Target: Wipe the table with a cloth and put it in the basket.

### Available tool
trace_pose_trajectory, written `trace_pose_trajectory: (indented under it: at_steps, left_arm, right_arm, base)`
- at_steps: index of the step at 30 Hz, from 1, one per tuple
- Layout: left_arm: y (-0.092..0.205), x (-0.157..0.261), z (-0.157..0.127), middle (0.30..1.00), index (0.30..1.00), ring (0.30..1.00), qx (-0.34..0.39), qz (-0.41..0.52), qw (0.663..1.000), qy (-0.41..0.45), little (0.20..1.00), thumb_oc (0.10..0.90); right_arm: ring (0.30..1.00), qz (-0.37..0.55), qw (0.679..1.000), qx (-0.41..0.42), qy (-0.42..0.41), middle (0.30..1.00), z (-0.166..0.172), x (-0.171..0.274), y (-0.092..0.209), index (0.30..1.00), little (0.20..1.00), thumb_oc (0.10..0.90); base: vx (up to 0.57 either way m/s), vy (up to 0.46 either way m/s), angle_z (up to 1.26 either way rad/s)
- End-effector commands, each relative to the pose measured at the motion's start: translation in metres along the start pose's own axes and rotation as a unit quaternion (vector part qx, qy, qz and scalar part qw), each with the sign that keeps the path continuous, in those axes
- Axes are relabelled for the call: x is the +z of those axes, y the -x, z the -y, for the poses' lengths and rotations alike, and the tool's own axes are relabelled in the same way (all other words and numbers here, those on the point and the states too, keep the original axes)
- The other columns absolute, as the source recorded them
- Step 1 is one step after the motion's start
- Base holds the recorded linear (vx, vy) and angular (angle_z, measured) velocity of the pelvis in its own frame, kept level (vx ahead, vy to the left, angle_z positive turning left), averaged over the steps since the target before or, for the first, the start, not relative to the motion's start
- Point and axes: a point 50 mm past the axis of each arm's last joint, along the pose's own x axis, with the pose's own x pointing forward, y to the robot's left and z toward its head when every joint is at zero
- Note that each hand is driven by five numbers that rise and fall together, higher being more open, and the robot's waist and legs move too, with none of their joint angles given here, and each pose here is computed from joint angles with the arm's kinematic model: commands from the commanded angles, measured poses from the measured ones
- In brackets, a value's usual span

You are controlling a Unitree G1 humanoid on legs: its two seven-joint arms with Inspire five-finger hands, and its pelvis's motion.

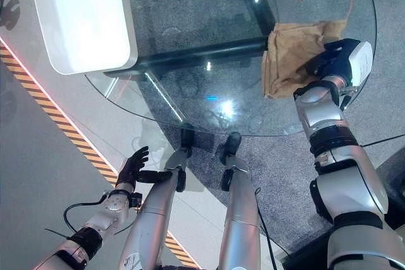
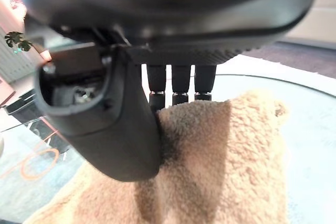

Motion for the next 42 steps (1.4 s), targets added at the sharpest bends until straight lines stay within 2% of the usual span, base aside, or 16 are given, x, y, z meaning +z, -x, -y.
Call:
trace_pose_trajectory:
  at_steps: [1,7,15,16,21,33,42]
  left_arm:
    - [0.017,-0.026,0.006,0.9,0.9,0.9,0.001,-0.035,0.999,0.009,0.9,0.8]
    - [0.018,-0.024,0.008,0.9,0.9,0.9,-0.004,-0.033,0.999,0.013,0.9,0.8]
    - [0.018,-0.023,0.013,0.9,0.9,0.9,-0.009,-0.037,0.999,0.014,0.9,0.8]
    - [0.019,-0.024,0.015,0.9,0.9,0.9,-0.015,-0.038,0.999,0.012,0.9,0.8]
    - [0.025,-0.031,0.019,0.9,0.9,0.9,-0.024,-0.047,0.999,0.011,0.9,0.8]
    - [0.029,-0.034,0.022,0.9,0.9,0.9,-0.039,-0.045,0.998,0.005,0.9,0.8]
    - [0.029,-0.032,0.023,0.9,0.9,0.9,-0.04,-0.041,0.998,0.003,0.9,0.8]
  right_arm:
    - [0.3,0.089,0.985,0.117,-0.095,0.3,-0.04,0.04,0.037,0.3,0.2,0.1]
    - [0.3,0.121,0.966,0.166,-0.154,0.3,-0.048,0.067,0.058,0.3,0.2,0.1]
    - [0.3,0.165,0.95,0.213,-0.156,0.3,-0.063,0.094,0.083,0.3,0.2,0.1]
    - [0.3,0.177,0.944,0.235,-0.146,0.3,-0.071,0.102,0.095,0.3,0.2,0.1]
    - [0.3,0.178,0.937,0.274,-0.122,0.3,-0.086,0.1,0.111,0.3,0.2,0.1]
    - [0.3,0.199,0.911,0.348,-0.094,0.3,-0.109,0.103,0.137,0.3,0.2,0.1]
    - [0.3,0.222,0.882,0.413,-0.035,0.3,-0.127,0.095,0.159,0.3,0.2,0.1]
  base:
    - [0.0,0.0,0.0]
    - [0.01,0.022,0.0]
    - [0.01,0.027,0.01]
    - [0.03,0.045,0.03]
    - [0.04,0.034,0.07]
    - [0.01,0.008,0.08]
    - [0.0,0.001,0.01]
